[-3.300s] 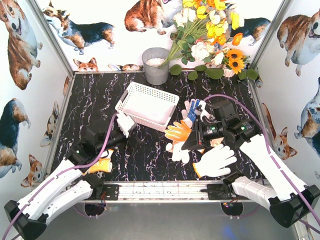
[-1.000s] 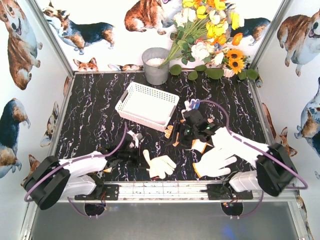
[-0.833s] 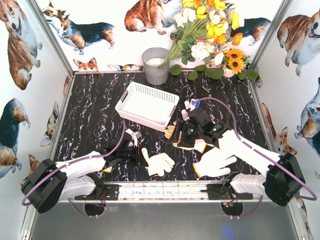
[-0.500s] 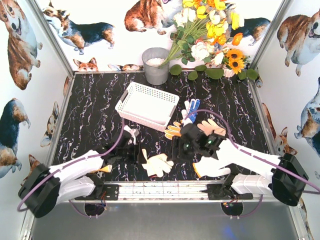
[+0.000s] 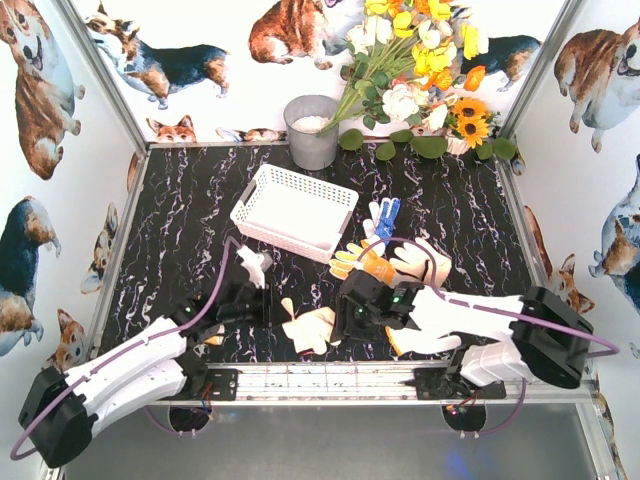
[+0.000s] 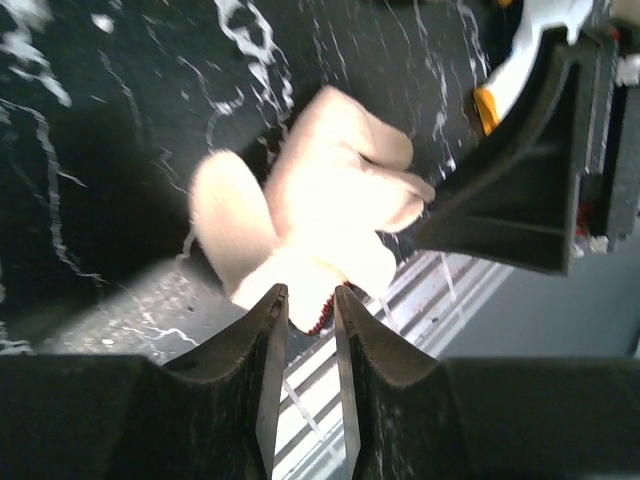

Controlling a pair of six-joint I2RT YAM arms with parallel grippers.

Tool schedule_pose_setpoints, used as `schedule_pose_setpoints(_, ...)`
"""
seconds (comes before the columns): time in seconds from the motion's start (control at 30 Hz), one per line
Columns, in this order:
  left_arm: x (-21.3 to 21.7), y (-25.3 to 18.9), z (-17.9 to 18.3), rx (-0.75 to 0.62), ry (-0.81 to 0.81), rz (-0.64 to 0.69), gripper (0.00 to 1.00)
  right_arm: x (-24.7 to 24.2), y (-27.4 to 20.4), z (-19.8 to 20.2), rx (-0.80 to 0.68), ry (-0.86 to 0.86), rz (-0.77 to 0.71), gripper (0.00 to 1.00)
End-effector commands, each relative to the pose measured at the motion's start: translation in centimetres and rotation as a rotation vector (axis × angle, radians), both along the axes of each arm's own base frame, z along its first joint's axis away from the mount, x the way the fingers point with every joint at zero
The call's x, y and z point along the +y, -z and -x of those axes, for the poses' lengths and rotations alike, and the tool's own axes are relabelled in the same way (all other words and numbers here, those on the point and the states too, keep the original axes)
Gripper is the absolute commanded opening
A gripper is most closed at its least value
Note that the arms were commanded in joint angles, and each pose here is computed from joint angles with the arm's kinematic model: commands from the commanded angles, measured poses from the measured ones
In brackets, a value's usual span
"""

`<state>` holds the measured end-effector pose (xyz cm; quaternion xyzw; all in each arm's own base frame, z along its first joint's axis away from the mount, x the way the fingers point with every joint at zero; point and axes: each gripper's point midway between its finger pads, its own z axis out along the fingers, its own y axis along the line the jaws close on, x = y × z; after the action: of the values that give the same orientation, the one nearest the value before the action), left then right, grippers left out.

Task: Put the gloves into the storage basket
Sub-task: Place the glove at the center of the board, then adjust the glove at the center of the board.

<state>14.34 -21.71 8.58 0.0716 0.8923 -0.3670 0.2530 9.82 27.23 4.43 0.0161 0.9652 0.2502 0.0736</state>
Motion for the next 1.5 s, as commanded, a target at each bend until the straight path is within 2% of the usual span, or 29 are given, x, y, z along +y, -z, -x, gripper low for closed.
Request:
schedule_pose_setpoints(0.0,-2.4,-0.9,1.5,0.02,0.075,0.115,0.18,2.3,-0.4,-1.2,-0.049,0.024,-0.07,0.47)
schedule_pose_setpoints(0.17,-2.9,0.4,1.8,0.049,0.101,0.094,0.16,2.6,0.2,-1.4,-0.052,0.027,-0.068,0.4)
schedule_pose_setpoints(0.3,-2.8,1.5,1.5,0.049,0.109,0.055,0.15,2.7,0.2,-1.4,-0.052,0.027,-0.072,0.23)
schedule_pose_setpoints(0.43,-2.3,2.5,1.4,0.056,0.094,0.012,0.13,3.0,-1.1,-1.6,-0.07,0.035,-0.103,0.01)
schedule_pose_setpoints(0.47,-2.2,2.4,1.3,0.05,0.09,0.007,0.14,3.2,-1.6,-1.7,-0.077,0.039,-0.117,0.0)
schedule_pose_setpoints(0.63,-1.1,1.7,0.5,-0.007,0.041,-0.025,0.25,4.2,-5.0,-2.6,-0.131,0.056,-0.202,0.0)
schedule_pose_setpoints(0.77,0.2,-0.6,-0.7,-0.109,-0.042,-0.02,0.43,5.2,-7.5,-4.0,-0.202,0.06,-0.235,0.0)
schedule_pose_setpoints(0.97,2.1,-3.7,-2.1,-0.228,-0.147,-0.016,0.59,7.8,-9.5,-7.8,-0.332,0.069,-0.204,0.0)
schedule_pose_setpoints(1.1,2.6,-4.9,-2.3,-0.275,-0.162,-0.01,0.61,9.7,-9.8,-11.2,-0.425,0.113,-0.167,0.0)
schedule_pose_setpoints(1.23,2.6,-4.6,-2.1,-0.262,-0.153,-0.02,0.61,11.1,-8.7,-14.5,-0.511,0.143,-0.111,0.01)
schedule_pose_setpoints(1.3,2.3,-4.3,-1.9,-0.243,-0.143,-0.015,0.61,11.8,-8.3,-15.4,-0.503,0.131,-0.103,0.05)
schedule_pose_setpoints(1.47,1.7,-3.5,-1.7,-0.209,-0.12,-0.014,0.61,13.3,-10.6,-15.9,-0.49,0.049,-0.161,0.39)
